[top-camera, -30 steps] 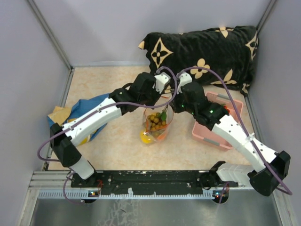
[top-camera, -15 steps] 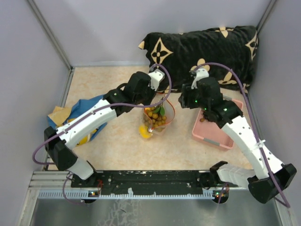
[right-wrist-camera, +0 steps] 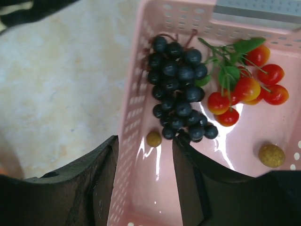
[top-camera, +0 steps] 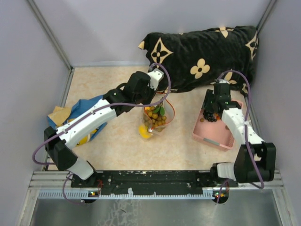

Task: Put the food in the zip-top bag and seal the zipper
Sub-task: Pick up the fake fruit from the bin.

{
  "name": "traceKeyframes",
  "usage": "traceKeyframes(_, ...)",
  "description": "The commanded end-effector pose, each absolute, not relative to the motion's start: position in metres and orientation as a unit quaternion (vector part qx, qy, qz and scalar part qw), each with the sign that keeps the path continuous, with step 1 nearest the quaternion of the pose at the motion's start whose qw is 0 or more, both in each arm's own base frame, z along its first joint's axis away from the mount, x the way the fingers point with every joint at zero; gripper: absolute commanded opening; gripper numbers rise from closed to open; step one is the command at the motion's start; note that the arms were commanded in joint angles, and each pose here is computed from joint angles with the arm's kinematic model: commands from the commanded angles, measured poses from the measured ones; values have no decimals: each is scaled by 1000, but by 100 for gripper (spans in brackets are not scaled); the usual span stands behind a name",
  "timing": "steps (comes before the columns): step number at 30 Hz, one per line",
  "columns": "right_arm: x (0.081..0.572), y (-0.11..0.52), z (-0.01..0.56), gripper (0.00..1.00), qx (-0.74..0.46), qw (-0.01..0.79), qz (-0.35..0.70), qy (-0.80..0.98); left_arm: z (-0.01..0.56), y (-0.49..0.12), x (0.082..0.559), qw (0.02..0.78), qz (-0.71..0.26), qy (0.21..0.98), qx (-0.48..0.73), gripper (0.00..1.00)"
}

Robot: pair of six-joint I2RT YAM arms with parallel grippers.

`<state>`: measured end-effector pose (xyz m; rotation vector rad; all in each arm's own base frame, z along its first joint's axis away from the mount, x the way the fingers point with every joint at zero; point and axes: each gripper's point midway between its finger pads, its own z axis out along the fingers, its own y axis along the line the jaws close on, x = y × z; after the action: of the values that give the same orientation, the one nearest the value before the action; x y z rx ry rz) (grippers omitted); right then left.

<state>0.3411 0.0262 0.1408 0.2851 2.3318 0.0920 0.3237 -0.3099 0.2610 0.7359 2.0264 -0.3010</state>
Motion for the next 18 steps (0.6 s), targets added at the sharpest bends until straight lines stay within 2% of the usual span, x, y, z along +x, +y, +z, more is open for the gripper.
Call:
traceKeyframes(1,379,-3,138,50,159,434,23,886,278,-310,325,484,-137,816,284,0)
traceKeyframes(10,405,-16,96,51,172,419,23,891,279,-309,325,482,-140,818,282,0)
traceKeyframes(18,403,-12,43,56,166,352,29,921,274,-311,325,476,-143,821,282,0)
